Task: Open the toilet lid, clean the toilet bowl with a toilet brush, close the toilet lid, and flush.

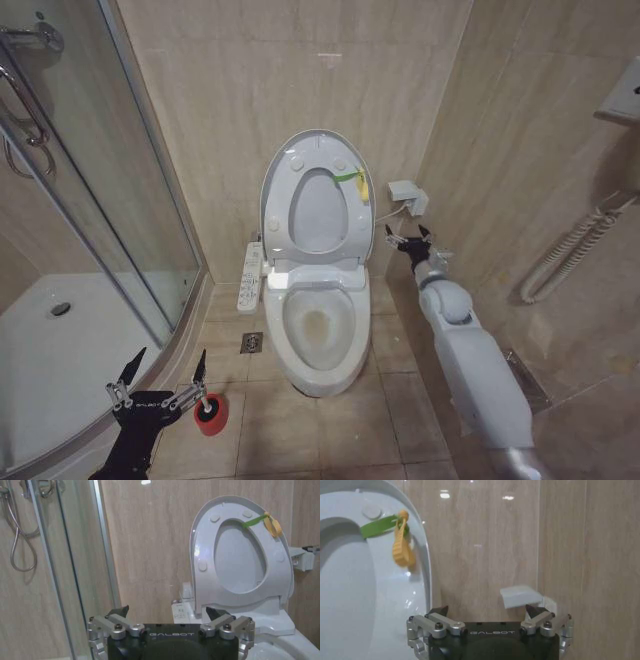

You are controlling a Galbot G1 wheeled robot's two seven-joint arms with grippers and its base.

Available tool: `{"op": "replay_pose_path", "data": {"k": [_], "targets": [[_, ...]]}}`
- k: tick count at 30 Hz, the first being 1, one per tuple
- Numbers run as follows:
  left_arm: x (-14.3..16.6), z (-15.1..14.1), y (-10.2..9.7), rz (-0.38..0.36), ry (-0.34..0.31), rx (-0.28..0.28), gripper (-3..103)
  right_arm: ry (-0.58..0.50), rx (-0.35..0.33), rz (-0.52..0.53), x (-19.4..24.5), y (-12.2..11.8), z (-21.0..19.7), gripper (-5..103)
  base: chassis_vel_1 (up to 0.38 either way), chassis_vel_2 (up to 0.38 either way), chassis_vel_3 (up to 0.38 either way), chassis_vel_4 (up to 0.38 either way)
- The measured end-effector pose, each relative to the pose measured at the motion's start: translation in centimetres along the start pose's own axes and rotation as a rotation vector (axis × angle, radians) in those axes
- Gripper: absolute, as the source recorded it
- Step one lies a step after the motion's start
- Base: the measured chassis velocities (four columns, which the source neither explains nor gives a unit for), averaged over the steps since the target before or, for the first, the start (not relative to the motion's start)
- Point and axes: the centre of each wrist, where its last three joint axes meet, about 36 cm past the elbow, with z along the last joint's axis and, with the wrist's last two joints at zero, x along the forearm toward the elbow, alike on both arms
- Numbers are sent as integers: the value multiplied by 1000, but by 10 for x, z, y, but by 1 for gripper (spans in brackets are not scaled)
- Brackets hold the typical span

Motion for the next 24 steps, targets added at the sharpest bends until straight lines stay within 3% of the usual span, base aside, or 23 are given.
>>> {"op": "replay_pose_path", "data": {"k": [4,15,24], "targets": [[0,0,0,0,0,0,100,-16,30,14,-16,-3,0,100,0,0,0,0],[0,0,0,0,0,0,100,-146,209,66,-78,11,-12,100,0,0,0,0],[0,0,0,0,0,0,100,-214,243,110,-111,23,-14,100,0,0,0,0]]}}
